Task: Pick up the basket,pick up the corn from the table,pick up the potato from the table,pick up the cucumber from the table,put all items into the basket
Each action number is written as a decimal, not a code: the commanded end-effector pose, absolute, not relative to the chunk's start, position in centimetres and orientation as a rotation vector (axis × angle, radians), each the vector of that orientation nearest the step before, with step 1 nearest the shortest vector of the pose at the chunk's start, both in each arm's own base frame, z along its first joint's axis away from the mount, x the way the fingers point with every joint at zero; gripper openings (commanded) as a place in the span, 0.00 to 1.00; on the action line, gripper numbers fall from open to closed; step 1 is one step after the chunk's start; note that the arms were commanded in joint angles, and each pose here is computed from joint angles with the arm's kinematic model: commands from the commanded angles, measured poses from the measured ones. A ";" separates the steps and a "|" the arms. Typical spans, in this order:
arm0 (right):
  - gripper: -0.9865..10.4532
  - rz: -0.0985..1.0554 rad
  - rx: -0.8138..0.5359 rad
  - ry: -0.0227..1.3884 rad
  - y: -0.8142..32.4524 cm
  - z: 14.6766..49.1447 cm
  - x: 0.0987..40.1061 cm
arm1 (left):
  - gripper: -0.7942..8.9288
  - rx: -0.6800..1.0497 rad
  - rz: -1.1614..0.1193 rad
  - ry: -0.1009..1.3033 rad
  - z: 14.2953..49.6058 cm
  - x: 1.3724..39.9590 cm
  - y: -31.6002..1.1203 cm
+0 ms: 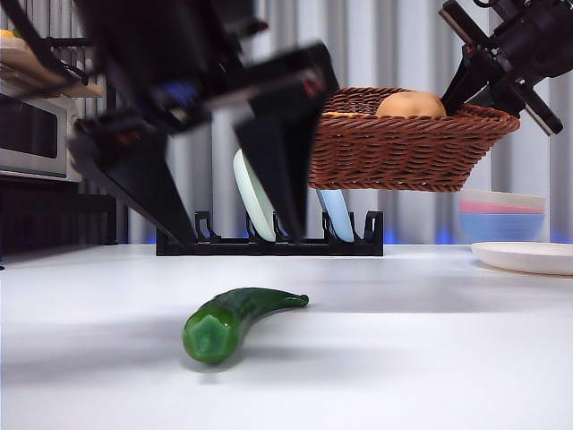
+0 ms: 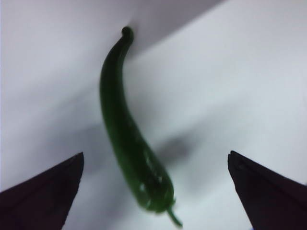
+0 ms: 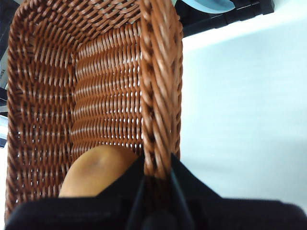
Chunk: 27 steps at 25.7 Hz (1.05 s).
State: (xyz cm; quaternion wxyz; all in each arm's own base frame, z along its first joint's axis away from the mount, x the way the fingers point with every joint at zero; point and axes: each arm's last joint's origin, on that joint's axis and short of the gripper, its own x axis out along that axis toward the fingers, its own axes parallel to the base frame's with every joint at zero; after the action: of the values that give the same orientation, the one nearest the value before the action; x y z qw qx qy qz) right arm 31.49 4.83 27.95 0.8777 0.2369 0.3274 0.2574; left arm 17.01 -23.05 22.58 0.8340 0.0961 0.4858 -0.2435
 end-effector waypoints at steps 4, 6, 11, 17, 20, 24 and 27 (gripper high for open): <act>0.08 0.555 0.504 0.642 4.9 29.0 31.4 | 0.60 0.208 -0.455 1.095 19.8 18.8 -23.4; 0.08 0.555 0.504 0.642 4.9 29.0 31.4 | 0.59 0.207 -0.456 1.126 19.1 19.2 -23.3; 0.08 0.555 0.504 0.642 4.9 29.1 31.4 | 0.48 0.212 -0.457 1.159 18.2 19.9 -23.1; 0.08 0.555 0.504 0.642 4.9 29.1 31.4 | 0.07 0.247 -0.478 1.151 18.2 19.9 -23.1; 0.08 0.555 0.504 0.642 4.9 29.1 31.4 | 0.07 0.264 -0.486 1.153 18.2 19.9 -23.1; 0.08 0.556 0.504 0.642 4.9 29.1 31.4 | 0.07 0.290 -0.477 1.177 18.3 19.6 -22.7; 0.08 0.556 0.504 0.642 4.9 29.1 31.4 | 0.07 0.333 -0.476 1.215 19.2 18.8 -21.8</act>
State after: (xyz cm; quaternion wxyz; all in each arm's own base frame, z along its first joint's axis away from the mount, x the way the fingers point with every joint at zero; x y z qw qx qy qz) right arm 31.47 4.83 27.99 0.8779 0.2368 0.3269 0.2575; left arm 19.14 -22.25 18.93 0.7875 0.1402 0.5596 -0.2170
